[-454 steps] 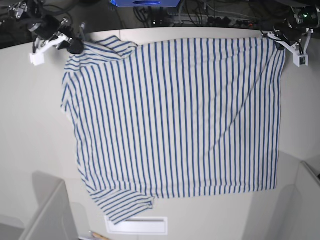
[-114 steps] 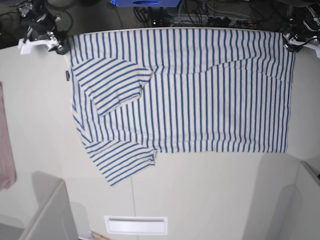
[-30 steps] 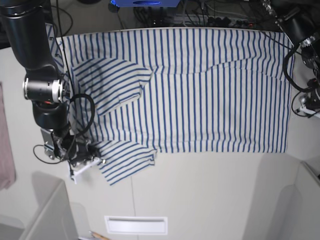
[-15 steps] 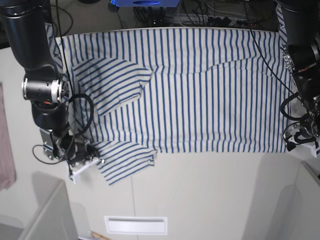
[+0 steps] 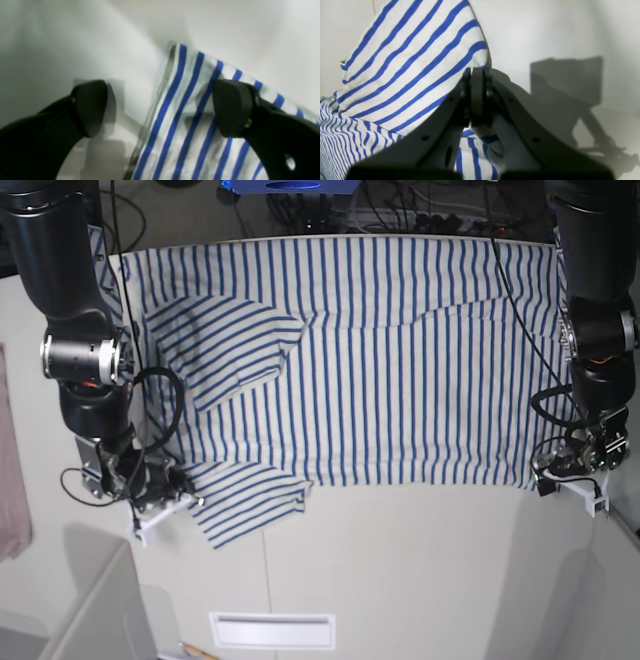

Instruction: Fold the T-shirt properly

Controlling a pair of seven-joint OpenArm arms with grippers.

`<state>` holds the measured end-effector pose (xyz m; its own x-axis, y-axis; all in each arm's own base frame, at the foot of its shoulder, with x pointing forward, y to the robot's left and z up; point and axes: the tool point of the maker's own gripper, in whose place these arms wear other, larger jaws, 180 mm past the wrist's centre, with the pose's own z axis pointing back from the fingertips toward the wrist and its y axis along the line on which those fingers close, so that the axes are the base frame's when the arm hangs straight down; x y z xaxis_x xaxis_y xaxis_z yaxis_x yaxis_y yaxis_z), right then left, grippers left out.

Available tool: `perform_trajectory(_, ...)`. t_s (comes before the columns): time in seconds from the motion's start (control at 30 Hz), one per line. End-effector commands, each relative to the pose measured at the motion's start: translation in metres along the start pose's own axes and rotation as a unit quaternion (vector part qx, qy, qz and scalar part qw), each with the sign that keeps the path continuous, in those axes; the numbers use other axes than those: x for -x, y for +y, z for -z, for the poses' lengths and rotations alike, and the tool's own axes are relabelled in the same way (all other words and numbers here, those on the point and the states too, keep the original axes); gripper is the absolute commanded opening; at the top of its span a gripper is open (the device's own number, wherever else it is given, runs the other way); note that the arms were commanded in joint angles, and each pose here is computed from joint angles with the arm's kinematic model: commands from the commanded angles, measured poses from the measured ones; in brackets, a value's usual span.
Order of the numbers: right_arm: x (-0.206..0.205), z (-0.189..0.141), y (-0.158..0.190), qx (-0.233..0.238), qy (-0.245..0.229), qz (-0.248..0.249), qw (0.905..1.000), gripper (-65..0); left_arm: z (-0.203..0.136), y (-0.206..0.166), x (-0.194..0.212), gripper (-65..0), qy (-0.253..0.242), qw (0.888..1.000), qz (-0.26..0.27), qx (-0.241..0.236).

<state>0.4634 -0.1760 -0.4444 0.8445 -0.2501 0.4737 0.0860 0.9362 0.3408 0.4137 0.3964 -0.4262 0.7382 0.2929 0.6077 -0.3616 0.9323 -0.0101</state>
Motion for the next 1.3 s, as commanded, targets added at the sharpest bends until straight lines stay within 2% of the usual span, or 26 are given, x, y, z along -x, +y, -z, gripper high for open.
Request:
perform_trajectory(0.0,-0.013,-0.005,-0.003,0.011,-0.005,-0.008,0.9999,-65.0,-0.001,-0.005,-0.011,0.0,-0.012,1.0,-0.003,0.008)
perform_trajectory(0.13,-0.013,-0.005,-0.004,0.011,-0.005,-0.008,0.9999,-65.0,0.001,-0.016,-0.01,0.0,-0.015,1.0,-0.006,0.017)
perform_trajectory(0.33,-0.012,-0.005,-0.004,0.011,-0.003,-0.008,0.9999,-65.0,-0.005,-0.015,-0.03,0.0,-0.035,0.999,-0.011,0.019)
perform_trajectory(0.43,-0.012,-0.005,-0.004,0.011,-0.004,-0.008,0.9999,-65.0,-0.014,-0.006,-0.039,0.0,-0.033,0.999,-0.003,0.017)
perform_trajectory(0.53,-0.012,-0.005,-0.002,0.01,-0.003,-0.008,0.9999,-65.0,-0.032,0.005,-0.059,0.0,-0.065,0.997,-0.042,0.032)
perform_trajectory(0.63,-0.012,-0.005,-0.002,0.01,-0.003,-0.008,0.9999,-65.0,-0.043,0.001,-0.07,0.0,-0.079,0.995,-0.04,0.04)
perform_trajectory(0.73,-0.012,-0.004,-0.001,0.009,-0.004,-0.008,0.9999,-65.0,-0.038,0.0,-0.063,0.0,-0.065,0.998,-0.003,0.022)
perform_trajectory(0.8,-0.012,-0.004,0.0,0.009,-0.004,-0.009,0.9999,-65.0,-0.028,-0.015,-0.057,0.0,-0.059,0.998,0.007,0.024)
perform_trajectory(1.0,-0.022,-0.008,0.002,0.007,-0.016,-0.016,0.9997,-65.0,-0.002,-0.014,-0.024,0.0,-0.031,0.999,-0.015,0.01)
perform_trajectory(1.27,-0.015,-0.006,-0.002,0.01,-0.013,-0.016,0.9997,-65.0,-0.001,-0.02,-0.028,0.0,-0.043,0.999,-0.017,0.015)
